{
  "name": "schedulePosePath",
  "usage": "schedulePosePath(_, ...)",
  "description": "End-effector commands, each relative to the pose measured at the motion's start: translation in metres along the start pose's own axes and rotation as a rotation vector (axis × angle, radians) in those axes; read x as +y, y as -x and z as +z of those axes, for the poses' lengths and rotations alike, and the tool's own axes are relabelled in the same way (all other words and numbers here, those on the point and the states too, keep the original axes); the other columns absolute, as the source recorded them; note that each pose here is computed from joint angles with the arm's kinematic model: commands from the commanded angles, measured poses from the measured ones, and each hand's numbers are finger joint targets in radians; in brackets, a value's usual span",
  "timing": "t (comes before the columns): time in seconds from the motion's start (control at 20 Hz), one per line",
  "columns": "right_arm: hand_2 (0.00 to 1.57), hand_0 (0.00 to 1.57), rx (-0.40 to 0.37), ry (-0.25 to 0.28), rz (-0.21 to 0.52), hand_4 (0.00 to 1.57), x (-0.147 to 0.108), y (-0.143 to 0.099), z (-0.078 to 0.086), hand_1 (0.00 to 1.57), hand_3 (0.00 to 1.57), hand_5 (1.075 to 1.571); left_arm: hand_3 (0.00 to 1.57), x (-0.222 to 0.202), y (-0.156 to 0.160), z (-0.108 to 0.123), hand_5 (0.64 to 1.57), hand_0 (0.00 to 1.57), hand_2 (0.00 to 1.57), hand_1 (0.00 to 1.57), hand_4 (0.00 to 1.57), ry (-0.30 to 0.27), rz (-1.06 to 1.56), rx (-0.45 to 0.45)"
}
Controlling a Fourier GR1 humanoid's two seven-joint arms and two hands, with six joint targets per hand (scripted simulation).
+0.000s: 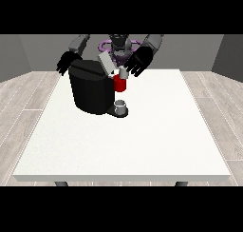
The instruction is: Insert the coffee pod into the coffee machine and close the lid
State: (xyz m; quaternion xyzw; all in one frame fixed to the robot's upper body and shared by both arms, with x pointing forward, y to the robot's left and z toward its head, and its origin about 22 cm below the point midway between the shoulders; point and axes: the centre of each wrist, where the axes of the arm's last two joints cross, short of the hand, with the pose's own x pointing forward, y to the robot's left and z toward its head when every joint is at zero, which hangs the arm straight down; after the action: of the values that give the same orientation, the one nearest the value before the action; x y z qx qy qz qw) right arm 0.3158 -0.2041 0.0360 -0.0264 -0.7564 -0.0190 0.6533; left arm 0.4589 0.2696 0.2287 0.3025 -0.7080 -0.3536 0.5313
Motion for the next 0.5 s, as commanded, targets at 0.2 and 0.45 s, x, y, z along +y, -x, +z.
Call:
schedulePosePath(0.2,0.0,0.0,-0.034,-0.005,-0.006,0.51,0.002,0.001,0.005,0.0,0.0,1.571,1.21,0.019,-0.002,-0.002,1.571,1.26,1.3,1.26,0.51,0.005,0.005,-0.029)
schedulePosePath(0.45,0.0,0.0,0.006,0.043,-0.015,0.48,-0.009,0.01,0.001,0.0,0.0,1.571,1.19,-0.032,-0.02,-0.007,1.571,1.18,1.26,1.18,0.5,0.058,0.006,-0.025)
